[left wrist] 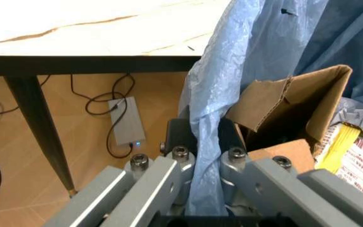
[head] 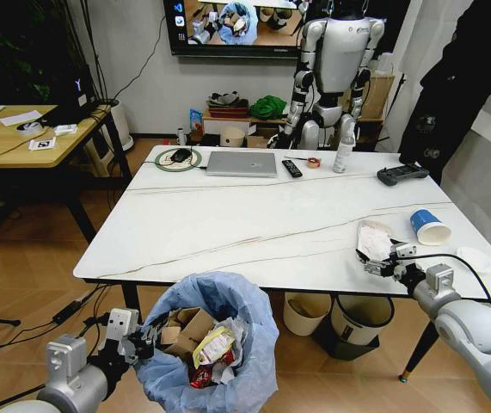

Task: Pick up the trash bin and place the trash from the table into it.

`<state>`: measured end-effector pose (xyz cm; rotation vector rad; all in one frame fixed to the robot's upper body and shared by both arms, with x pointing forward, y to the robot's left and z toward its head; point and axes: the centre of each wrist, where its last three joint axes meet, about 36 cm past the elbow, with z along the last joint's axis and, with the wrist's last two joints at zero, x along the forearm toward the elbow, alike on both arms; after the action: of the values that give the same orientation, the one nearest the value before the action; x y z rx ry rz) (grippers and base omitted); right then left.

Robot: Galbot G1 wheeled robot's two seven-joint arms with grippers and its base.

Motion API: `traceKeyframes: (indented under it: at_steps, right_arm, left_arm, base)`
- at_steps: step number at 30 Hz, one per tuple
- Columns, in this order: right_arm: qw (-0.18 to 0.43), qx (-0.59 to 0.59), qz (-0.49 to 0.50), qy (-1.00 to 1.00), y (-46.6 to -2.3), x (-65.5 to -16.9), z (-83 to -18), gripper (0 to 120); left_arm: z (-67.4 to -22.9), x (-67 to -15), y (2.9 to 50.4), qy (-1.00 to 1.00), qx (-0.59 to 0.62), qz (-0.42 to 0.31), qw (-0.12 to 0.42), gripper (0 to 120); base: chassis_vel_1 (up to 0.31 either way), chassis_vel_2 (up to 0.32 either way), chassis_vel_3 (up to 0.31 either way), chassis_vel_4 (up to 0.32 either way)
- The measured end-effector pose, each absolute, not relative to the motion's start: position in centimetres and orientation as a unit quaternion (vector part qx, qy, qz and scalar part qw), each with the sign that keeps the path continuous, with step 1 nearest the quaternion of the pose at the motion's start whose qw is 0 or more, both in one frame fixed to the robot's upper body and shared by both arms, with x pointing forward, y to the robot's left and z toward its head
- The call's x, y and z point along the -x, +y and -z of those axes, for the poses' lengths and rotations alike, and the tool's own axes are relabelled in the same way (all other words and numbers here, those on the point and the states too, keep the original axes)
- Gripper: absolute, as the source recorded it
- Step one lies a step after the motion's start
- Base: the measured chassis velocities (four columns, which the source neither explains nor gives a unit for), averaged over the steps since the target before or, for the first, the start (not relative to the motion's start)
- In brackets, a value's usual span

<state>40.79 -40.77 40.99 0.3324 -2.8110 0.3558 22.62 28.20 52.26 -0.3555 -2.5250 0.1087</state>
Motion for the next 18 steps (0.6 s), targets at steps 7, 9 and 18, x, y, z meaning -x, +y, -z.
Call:
traceKeyframes:
  at_steps: [7,9,18]
  right_arm:
    - [0.145,-0.118,-0.123,-0.975,-40.8,-41.1,-40.7,100]
    - [0.146,-0.119,-0.123,-0.974,-40.8,-41.3,-40.7,100]
    - [0.147,-0.119,-0.123,-0.974,-40.9,-42.1,-40.4,100]
  left_arm:
    - [-52.3,-22.6,28.2,-0.947,0.133,-0.041,0.291,0]
    - [-52.3,-22.6,28.2,-0.947,0.133,-0.042,0.29,0]
    - [-52.3,-22.7,28.3,-0.947,0.132,-0.042,0.29,0]
  base:
    - [0.0,0.0,0.0,0.0]
    - [0.0,0.0,0.0,0.0]
    - [0.0,0.0,0.0,0.0]
